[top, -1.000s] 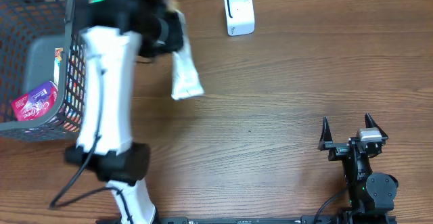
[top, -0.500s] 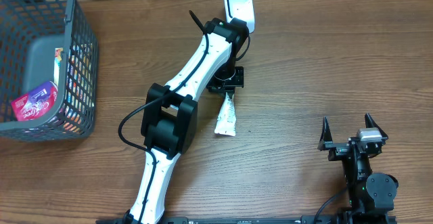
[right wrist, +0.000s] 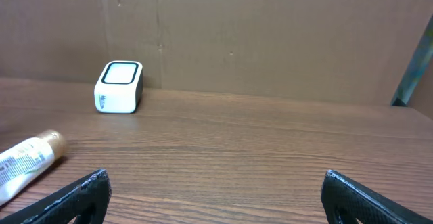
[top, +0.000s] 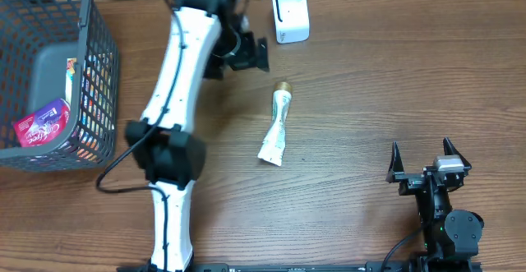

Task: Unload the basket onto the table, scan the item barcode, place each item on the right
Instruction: 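Release the tube on the table and retract the left gripper, then reach the left gripper into the basket and grasp the purple pouch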

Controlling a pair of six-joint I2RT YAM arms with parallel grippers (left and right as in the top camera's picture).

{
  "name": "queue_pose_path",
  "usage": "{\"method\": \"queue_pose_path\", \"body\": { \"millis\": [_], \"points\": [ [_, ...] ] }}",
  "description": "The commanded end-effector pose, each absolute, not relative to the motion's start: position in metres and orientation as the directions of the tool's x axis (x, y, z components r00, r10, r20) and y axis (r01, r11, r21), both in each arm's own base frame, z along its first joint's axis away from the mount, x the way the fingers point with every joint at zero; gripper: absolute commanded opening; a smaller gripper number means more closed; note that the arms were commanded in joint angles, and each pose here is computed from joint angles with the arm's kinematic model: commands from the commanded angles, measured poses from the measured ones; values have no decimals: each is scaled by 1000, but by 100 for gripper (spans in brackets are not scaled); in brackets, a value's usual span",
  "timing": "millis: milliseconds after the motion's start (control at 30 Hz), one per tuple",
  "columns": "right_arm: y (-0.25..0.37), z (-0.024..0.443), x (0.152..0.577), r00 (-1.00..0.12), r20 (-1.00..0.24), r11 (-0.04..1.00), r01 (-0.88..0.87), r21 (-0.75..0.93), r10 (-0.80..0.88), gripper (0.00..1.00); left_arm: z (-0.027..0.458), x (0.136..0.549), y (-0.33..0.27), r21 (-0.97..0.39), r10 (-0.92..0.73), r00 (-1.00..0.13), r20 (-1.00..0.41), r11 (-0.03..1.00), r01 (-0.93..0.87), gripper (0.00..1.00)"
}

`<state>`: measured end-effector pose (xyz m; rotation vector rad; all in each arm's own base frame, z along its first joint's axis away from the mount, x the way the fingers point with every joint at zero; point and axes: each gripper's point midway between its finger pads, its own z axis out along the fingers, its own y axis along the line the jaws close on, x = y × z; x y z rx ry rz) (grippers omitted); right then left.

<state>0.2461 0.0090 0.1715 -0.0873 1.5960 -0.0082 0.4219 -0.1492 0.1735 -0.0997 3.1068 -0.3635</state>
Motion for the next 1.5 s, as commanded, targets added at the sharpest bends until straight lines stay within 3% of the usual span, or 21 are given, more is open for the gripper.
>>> {"method": "queue_pose_path", "body": {
  "millis": [0,167,367,600,667,833,1000,1133,1400,1467],
  "points": [
    [10,170,246,-21,-998,997,-53,-57,-58,100,259,413,-126,-321,-86,-976,-202,947,-17,100],
    [10,170,246,-21,-998,997,-53,-57,-58,100,332,392,-73,-338,-186,-906,-381,940,-50,100],
    [10,170,246,-21,-998,997,-53,-57,-58,100,389,355,43,-278,-412,-731,-543,910,-306,100],
    [10,170,246,-21,-998,997,-53,-57,-58,100,389,314,162,-318,-700,-491,-518,691,-650,100],
    [10,170,246,-21,-998,997,-53,-57,-58,100,382,298,194,-339,-783,-388,-487,579,-741,100],
    [10,170,246,-21,-998,997,-53,-57,-58,100,373,276,259,-372,-859,-194,-475,395,-840,100],
    [10,170,246,-21,-998,997,-53,-57,-58,100,340,291,284,-343,-883,-210,-419,369,-864,100],
    [10,170,246,-21,-998,997,-53,-57,-58,100,291,315,290,-287,-898,-299,-321,394,-873,98],
    [10,170,246,-21,-998,997,-53,-57,-58,100,229,348,298,-110,-874,-394,-285,438,-892,93],
    [10,170,246,-21,-998,997,-53,-57,-58,100,220,351,303,-23,-854,-416,-312,444,-896,87]
  ]
}}
